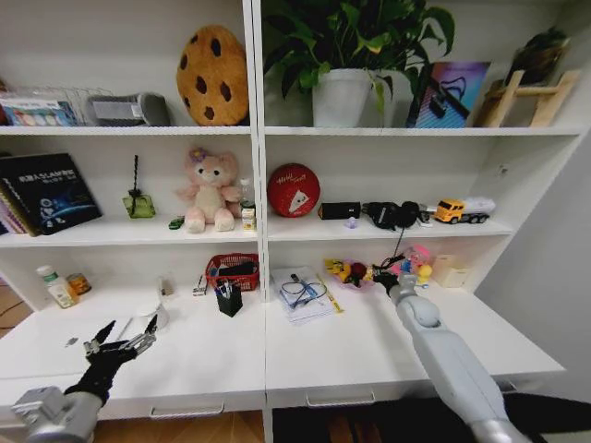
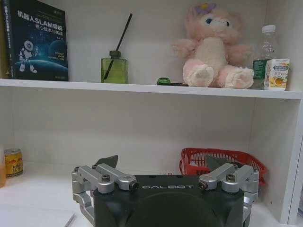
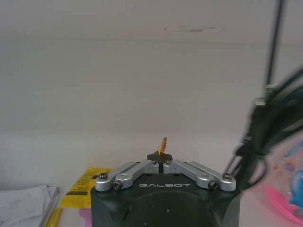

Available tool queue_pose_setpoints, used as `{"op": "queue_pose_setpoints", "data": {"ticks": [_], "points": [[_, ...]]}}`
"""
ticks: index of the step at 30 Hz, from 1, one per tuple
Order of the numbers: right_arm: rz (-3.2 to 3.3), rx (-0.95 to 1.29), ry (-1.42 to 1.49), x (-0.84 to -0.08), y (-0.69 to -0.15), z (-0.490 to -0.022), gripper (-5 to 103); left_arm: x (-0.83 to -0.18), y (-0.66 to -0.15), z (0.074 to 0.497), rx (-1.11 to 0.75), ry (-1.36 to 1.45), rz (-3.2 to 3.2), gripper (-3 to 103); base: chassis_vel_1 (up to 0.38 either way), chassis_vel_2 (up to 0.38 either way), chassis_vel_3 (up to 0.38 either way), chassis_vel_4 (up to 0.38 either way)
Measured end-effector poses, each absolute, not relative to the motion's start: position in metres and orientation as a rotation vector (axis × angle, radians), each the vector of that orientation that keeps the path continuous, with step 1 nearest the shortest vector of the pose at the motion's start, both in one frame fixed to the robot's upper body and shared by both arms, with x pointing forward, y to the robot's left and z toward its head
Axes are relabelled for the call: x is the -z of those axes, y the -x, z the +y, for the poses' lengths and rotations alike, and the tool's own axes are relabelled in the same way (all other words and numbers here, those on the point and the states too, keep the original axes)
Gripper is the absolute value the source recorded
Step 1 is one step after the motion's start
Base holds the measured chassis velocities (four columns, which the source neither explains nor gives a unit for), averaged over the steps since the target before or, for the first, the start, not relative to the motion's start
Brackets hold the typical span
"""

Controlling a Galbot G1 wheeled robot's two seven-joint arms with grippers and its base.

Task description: Organize the objects on the table.

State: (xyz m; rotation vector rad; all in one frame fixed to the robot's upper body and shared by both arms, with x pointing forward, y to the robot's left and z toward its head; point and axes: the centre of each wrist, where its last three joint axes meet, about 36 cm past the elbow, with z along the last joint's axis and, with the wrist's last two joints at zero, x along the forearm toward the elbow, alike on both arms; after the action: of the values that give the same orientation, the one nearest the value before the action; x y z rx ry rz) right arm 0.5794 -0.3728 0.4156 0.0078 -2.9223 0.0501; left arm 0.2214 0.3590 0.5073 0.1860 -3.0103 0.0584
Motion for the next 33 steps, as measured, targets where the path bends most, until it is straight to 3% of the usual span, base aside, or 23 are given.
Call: {"op": "queue_pose_setpoints", "data": {"ticks": [5, 13, 17, 19, 23, 26, 28, 30, 31, 32, 33], "points": [[-2.902, -0.068, 0.018, -0.398, -0.618, -0.348, -3, -0.507, -0.221, 0.359, -0.058, -0.186, -3.010, 100, 0.000, 0.000, 0.000, 0.000], [-2.893, -0.181, 0.129, -0.386, -0.626, -0.352, 29, -0.507, -0.221, 0.359, -0.058, -0.186, -3.010, 100, 0.000, 0.000, 0.000, 0.000], [-2.918, -0.198, 0.112, -0.398, -0.610, -0.360, 39, -0.507, -0.221, 0.359, -0.058, -0.186, -3.010, 100, 0.000, 0.000, 0.000, 0.000], [-2.946, -0.212, 0.061, -0.415, -0.585, -0.361, 51, -0.507, -0.221, 0.359, -0.058, -0.186, -3.010, 100, 0.000, 0.000, 0.000, 0.000], [-2.934, -0.205, -0.013, -0.419, -0.543, -0.354, 61, -0.507, -0.221, 0.359, -0.058, -0.186, -3.010, 100, 0.000, 0.000, 0.000, 0.000], [-2.934, -0.188, -0.052, -0.431, -0.479, -0.333, 78, -0.507, -0.221, 0.359, -0.059, -0.185, -3.010, 100, 0.000, 0.000, 0.000, 0.000], [-2.941, -0.177, -0.044, -0.436, -0.456, -0.324, 78, -0.507, -0.221, 0.359, -0.059, -0.185, -3.010, 100, 0.000, 0.000, 0.000, 0.000], [-2.947, -0.167, -0.003, -0.440, -0.416, -0.312, 89, -0.507, -0.221, 0.359, -0.058, -0.186, -3.010, 100, 0.000, 0.000, 0.000, 0.000], [-2.947, -0.167, -0.003, -0.440, -0.416, -0.312, 89, -0.507, -0.221, 0.359, -0.058, -0.186, -3.010, 100, 0.000, 0.000, 0.000, 0.000], [-2.953, -0.173, 0.030, -0.445, -0.388, -0.304, 97, -0.507, -0.221, 0.359, -0.058, -0.186, -3.010, 100, 0.000, 0.000, 0.000, 0.000], [-2.966, -0.182, 0.040, -0.451, -0.372, -0.297, 97, -0.507, -0.221, 0.359, -0.058, -0.186, -3.010, 100, 0.000, 0.000, 0.000, 0.000]]}}
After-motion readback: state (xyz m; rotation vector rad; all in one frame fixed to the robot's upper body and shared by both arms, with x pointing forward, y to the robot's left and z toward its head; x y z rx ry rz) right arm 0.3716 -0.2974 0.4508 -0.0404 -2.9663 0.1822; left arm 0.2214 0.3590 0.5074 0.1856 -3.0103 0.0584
